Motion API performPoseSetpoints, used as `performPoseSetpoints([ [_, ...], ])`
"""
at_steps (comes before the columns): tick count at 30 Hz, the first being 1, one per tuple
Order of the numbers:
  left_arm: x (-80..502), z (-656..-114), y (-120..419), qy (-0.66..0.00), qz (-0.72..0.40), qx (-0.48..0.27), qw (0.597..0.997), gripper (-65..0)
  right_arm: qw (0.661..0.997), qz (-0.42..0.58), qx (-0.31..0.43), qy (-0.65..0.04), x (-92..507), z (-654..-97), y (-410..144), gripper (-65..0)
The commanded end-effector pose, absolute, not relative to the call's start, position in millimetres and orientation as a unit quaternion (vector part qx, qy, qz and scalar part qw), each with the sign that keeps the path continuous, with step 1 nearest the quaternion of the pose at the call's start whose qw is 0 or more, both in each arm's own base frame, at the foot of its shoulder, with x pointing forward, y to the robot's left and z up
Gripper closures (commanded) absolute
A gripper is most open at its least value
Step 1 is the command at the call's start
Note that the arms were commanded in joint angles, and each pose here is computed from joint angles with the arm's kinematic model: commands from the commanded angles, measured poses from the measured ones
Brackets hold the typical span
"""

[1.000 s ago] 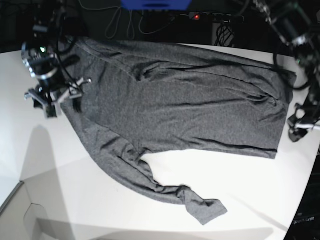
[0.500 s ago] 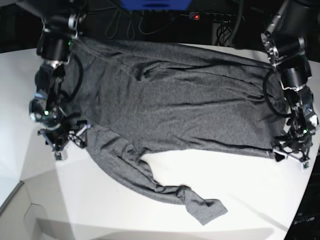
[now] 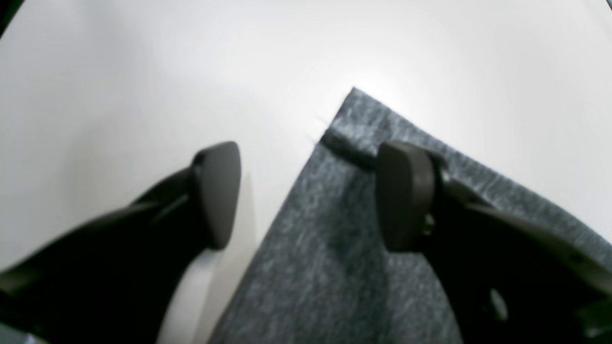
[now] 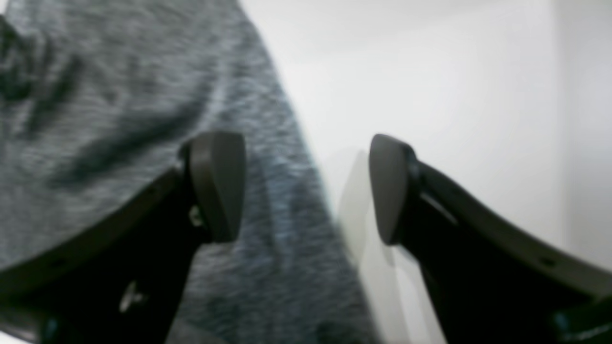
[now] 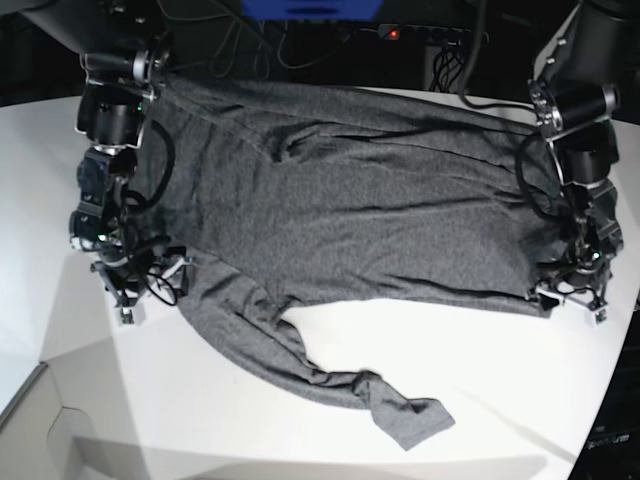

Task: Layout the t-shirt on the table in an organized manner, then fold the t-shirt properly
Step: 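Reach both grippers down the shirt sides and grasp the side edges, then lift the side edges with both grippers and fold them toward the collar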

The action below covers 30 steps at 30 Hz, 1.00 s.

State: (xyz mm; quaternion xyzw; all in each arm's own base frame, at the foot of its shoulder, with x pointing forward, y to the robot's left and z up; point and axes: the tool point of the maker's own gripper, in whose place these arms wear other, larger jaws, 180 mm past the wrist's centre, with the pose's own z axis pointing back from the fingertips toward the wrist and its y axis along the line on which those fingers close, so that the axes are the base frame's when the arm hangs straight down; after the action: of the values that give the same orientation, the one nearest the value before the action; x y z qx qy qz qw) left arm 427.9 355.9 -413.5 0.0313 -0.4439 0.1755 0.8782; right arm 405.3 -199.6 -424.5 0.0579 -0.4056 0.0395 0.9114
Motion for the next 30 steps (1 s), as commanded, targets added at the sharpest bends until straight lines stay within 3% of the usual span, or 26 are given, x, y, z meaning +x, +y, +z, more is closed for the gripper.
performPoseSetpoints([
  [1,442,-394,363,-0.471,0.170,0.038,0.865,-42.9,0.918,0.055,0.056,-0.389,402,-428,-195,-40.6],
  [7,453,-397,335,-0.482,0.098,0.044,0.870,-42.9,0.923,0.083,0.061,-0.371,391,-441,-178,-40.6],
  [14,453,-414,323,-0.462,0.108,0.031,0.880,-42.9,0.928,0.083,0.065,-0.358,379,-452,-175,-40.2],
  [18,453,-423,322,-0.456,0.115,0.028,0.882,-42.3,0.931,0.085,0.065,-0.350,371,-458,-176,-33.5],
  [19,451,-426,322,-0.457,0.118,0.028,0.881,-40.6,0.931,0.085,0.065,-0.349,369,-459,-176,-31.3],
  [21,448,-430,324,-0.460,0.121,0.029,0.879,-30.9,0.931,0.085,0.064,-0.350,368,-458,-176,-27.8],
  [25,448,-430,324,-0.466,0.123,0.030,0.876,-1.0,0.928,0.088,0.062,-0.357,372,-452,-175,-23.1],
  [30,449,-429,324,-0.469,0.123,0.029,0.874,0.0,0.919,0.094,0.055,-0.379,374,-438,-175,-8.1],
])
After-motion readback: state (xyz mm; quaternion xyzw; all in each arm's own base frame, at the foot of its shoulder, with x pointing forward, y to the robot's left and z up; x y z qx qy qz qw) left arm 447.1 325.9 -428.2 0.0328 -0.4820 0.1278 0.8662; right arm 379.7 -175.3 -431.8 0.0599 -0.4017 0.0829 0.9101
